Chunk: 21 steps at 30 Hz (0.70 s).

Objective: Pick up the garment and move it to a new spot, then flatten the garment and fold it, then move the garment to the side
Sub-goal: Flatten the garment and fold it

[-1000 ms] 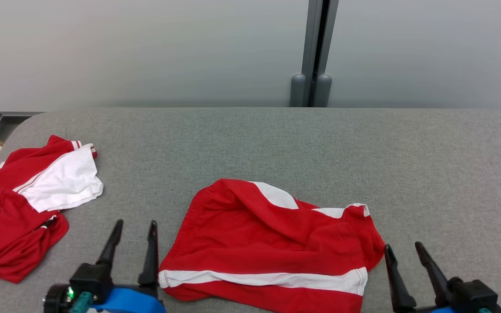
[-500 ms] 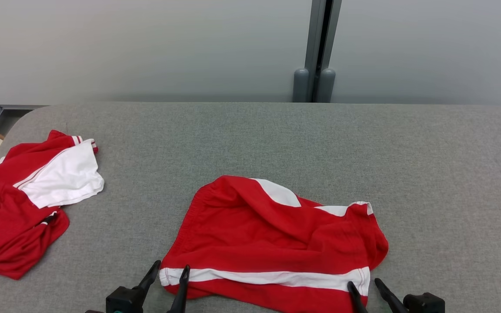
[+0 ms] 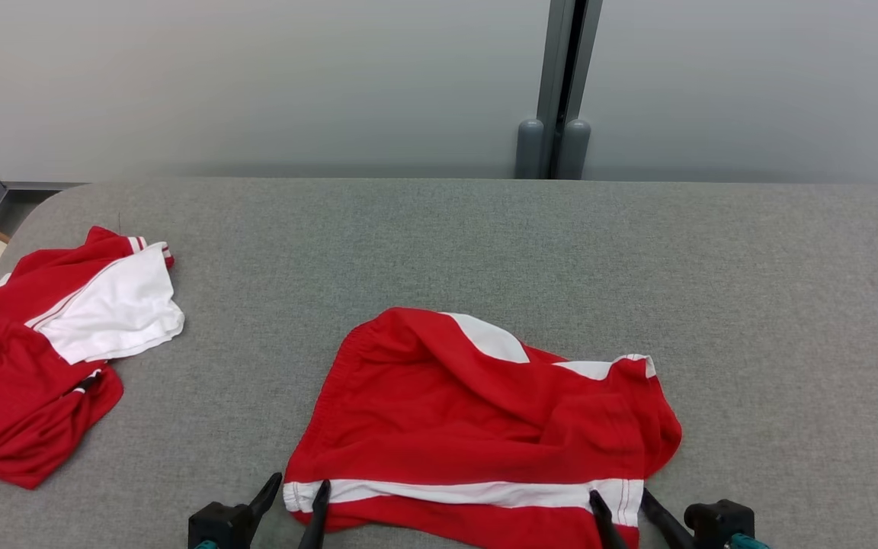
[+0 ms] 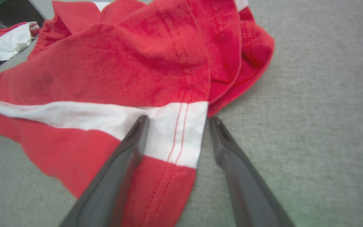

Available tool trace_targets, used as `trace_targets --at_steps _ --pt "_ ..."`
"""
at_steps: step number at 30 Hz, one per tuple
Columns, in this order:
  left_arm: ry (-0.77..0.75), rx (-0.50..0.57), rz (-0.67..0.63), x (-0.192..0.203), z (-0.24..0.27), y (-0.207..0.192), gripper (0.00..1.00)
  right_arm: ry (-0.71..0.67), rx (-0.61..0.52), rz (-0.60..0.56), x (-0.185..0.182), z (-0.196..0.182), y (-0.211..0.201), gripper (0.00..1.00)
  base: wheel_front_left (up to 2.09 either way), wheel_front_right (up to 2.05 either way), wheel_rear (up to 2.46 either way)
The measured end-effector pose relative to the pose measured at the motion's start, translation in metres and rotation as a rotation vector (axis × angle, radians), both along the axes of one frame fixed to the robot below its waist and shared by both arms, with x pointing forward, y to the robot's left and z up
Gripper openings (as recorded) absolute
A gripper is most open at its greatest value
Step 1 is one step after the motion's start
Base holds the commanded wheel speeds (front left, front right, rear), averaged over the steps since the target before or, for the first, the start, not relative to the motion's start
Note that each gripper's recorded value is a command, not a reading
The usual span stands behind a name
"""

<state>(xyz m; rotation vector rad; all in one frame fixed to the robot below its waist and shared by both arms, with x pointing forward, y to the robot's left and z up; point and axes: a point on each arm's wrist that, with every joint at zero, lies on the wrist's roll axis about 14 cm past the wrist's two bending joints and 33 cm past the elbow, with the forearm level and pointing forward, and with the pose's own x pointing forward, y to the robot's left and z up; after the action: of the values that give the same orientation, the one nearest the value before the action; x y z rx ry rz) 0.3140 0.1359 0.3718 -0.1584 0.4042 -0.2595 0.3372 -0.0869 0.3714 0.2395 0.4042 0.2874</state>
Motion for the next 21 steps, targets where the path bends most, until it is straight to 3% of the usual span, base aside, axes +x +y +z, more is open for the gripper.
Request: trace_targets --at_steps 21 --pt "0.022 -0.051 -0.131 -0.010 0.001 -0.034 1.00 -0.086 0.070 0.116 -0.009 0.029 0.032 1.00 0.00 0.00 0.00"
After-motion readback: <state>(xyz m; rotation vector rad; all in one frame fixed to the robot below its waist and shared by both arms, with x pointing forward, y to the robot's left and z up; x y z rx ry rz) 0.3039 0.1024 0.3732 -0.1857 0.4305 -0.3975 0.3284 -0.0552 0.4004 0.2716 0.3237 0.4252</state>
